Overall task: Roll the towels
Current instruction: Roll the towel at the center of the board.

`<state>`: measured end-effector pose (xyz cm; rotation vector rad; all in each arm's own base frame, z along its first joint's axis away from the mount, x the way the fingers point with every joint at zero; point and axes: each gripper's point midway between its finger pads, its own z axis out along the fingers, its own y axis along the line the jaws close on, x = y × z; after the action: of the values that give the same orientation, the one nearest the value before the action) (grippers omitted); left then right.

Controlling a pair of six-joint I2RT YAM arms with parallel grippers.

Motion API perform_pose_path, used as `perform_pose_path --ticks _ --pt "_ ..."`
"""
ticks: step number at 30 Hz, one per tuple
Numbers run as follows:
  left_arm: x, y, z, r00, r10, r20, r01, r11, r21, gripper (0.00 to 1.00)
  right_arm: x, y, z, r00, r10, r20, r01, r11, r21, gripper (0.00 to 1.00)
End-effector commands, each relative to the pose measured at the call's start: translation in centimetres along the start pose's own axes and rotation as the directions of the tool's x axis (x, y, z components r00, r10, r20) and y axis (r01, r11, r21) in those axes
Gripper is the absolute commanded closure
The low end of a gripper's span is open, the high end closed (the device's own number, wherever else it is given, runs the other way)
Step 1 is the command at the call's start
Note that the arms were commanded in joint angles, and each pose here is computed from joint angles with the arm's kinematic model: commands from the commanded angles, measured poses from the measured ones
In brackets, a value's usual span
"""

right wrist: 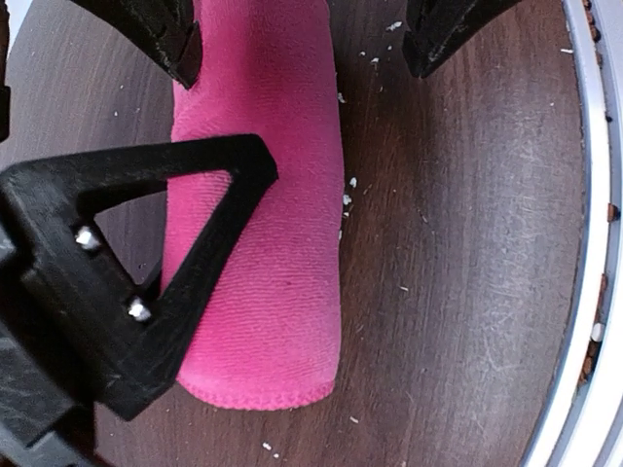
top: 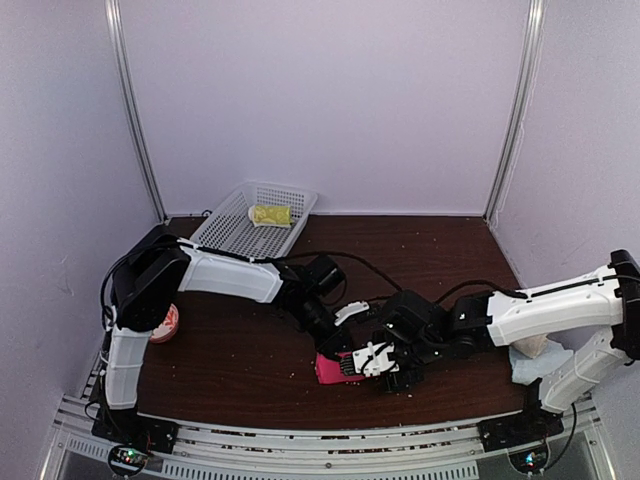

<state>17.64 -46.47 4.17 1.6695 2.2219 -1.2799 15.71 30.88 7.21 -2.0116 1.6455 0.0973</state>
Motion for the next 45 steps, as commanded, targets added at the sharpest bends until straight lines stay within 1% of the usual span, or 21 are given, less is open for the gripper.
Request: perform_pose_path --ticks 1,2,4,7,9,11,13,15,19,22,26,28,29,31,33,35,37,39,41,43,45 --pt "6.8 3.0 2.8 0.974 -0.139 -0.177 0.13 0.989 -0.065 0.85 0.8 -0.6 1.9 0.998 -0.04 -0.04 0.043 0.997 0.066 0.28" --pt "6.8 2.9 2.9 0.974 -0.136 -0.179 0.127 0.99 -0.059 0.85 1.3 -0.6 2.5 0.997 -0.044 -0.058 0.049 0.996 0.073 0.29" --pt "7.0 3.0 2.9 0.975 -0.126 -0.182 0.117 0.991 -0.057 0.85 2.0 -0.6 3.5 0.995 -0.05 -0.089 0.058 0.995 0.085 0.34" --pt "6.9 3.1 2.9 0.976 -0.122 -0.18 0.114 0.992 -0.053 0.86 2.9 0.0 4.8 0.989 -0.078 -0.129 0.087 0.994 0.064 0.45" --pt "6.7 3.1 2.6 0.978 -0.118 -0.171 0.111 0.993 -0.048 0.85 3.5 0.5 5.6 0.984 -0.098 -0.151 0.105 0.994 0.036 0.53" --pt "5.9 3.3 1.6 0.984 -0.093 -0.15 0.082 0.993 -0.079 0.76 3.6 1.0 6.0 0.982 -0.104 -0.155 0.104 0.995 -0.005 0.6" --pt "5.0 3.6 -0.3 0.991 -0.075 -0.112 0.059 0.989 -0.137 0.61 3.5 1.7 6.0 0.982 -0.103 -0.157 0.093 0.993 -0.07 0.65" --pt "4.3 4.8 -3.0 0.994 -0.081 -0.079 0.058 0.965 -0.257 0.51 3.5 2.7 6.0 0.982 -0.102 -0.157 0.08 0.986 -0.145 0.67" --pt "3.1 5.1 -8.7 0.999 -0.036 0.01 0.037 0.9 -0.434 0.42 3.1 4.0 5.4 0.986 -0.069 -0.148 0.025 0.959 -0.282 0.69" --pt "2.5 4.1 -12.1 0.997 0.018 0.069 0.022 0.847 -0.531 0.34 2.7 4.5 4.8 0.988 -0.035 -0.152 -0.023 0.933 -0.358 0.71" --pt "2.5 3.1 -16.0 0.99 0.067 0.126 0.03 0.764 -0.645 0.34 1.6 4.3 4.0 0.988 0.032 -0.149 -0.096 0.889 -0.447 0.71" --pt "1.6 1.7 -18.4 0.972 0.138 0.193 0.034 0.724 -0.689 0.35 1.0 3.8 3.7 0.985 0.073 -0.153 -0.141 0.854 -0.501 0.71" --pt "0.8 0.3 -20.2 0.949 0.197 0.246 0.036 0.707 -0.706 0.36 1.1 3.7 3.7 0.982 0.092 -0.166 -0.168 0.828 -0.534 0.71" --pt "-0.2 -2.0 -22.5 0.898 0.306 0.318 0.025 0.684 -0.729 0.36 0.8 2.8 3.5 0.975 0.127 -0.184 -0.212 0.79 -0.576 0.71" --pt "-1.2 -5.2 -23.8 0.837 0.43 0.338 -0.038 0.662 -0.749 0.36 1.1 2.2 4.0 0.965 0.144 -0.218 -0.247 0.77 -0.588 0.72" --pt "-2.2 -8.6 -23.7 0.786 0.542 0.298 -0.131 0.615 -0.777 0.34 1.4 1.7 4.5 0.956 0.165 -0.245 -0.282 0.751 -0.597 0.72" --pt "-2.6 -11.3 -21.8 0.768 0.61 0.197 -0.24 0.559 -0.794 0.34 1.5 1.3 4.9 0.943 0.191 -0.272 -0.322 0.724 -0.61 0.72" --pt "-2.5 -13.4 -18.7 0.761 0.644 0.08 -0.357 0.518 -0.778 0.35 1.5 1.0 5.2 0.931 0.214 -0.295 -0.358 0.688 -0.631 0.72" --pt "-1.9 -14.2 -15.5 0.763 0.647 -0.018 -0.451 0.511 -0.732 0.38 1.4 0.6 5.6 0.919 0.237 -0.316 -0.392 0.65 -0.651 0.72" --pt "-1.2 -14.1 -12.6 0.769 0.633 -0.085 -0.507 0.524 -0.684 0.42 1.6 0.5 6.0 0.908 0.251 -0.336 -0.418 0.612 -0.672 0.72" --pt "-0.4 -13.2 -10.3 0.777 0.611 -0.151 -0.542 0.526 -0.655 0.42 1.6 0.4 6.5 0.903 0.256 -0.345 -0.428 0.595 -0.68 0.72"
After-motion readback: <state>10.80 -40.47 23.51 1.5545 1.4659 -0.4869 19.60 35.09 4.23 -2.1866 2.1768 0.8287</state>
